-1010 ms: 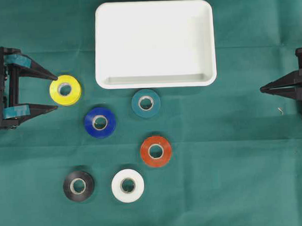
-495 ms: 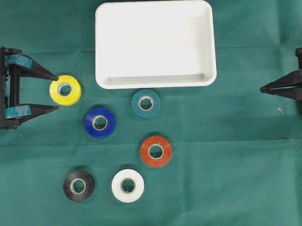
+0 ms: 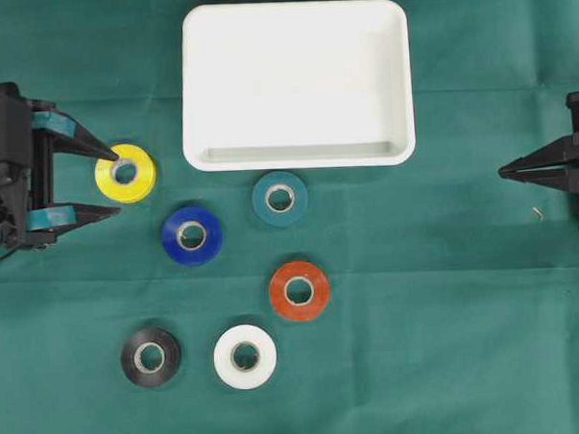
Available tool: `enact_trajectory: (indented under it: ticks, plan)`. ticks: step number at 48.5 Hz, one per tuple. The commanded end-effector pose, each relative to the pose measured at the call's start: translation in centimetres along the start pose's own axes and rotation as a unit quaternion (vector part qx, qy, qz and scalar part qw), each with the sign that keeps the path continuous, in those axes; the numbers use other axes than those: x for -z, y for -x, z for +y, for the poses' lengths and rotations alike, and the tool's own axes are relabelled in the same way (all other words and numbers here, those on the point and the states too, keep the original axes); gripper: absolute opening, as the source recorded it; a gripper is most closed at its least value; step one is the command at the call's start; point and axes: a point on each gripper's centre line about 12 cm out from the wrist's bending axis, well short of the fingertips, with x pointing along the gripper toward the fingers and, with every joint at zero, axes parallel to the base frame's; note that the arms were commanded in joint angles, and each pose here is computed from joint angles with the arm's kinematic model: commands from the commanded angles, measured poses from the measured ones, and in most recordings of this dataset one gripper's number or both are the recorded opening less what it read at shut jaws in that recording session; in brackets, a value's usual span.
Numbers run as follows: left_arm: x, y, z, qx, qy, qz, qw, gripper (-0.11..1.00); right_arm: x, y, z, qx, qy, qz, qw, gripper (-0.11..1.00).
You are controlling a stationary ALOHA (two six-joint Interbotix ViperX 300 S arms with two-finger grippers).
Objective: Put the tape into the white case with the left arm.
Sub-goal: 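Lower the left gripper into the yellow roll's core and grasp it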
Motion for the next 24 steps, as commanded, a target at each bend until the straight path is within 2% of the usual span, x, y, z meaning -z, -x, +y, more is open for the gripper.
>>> enact_trajectory:
  ticks: [1,24]
  plan:
    - [0.0,-0.5,0.3,-0.007,0.006,0.007,0.9999,1.0,-0.5,-0.1,0.0,0.001,0.0,-0.007,1.0,-0.09]
    - [2.9,-3.2,1.5,-0.029,0.021,0.099,0.9945,1.0,-0.5,-0.1,0.0,0.0,0.001,-0.006,1.0,-0.09]
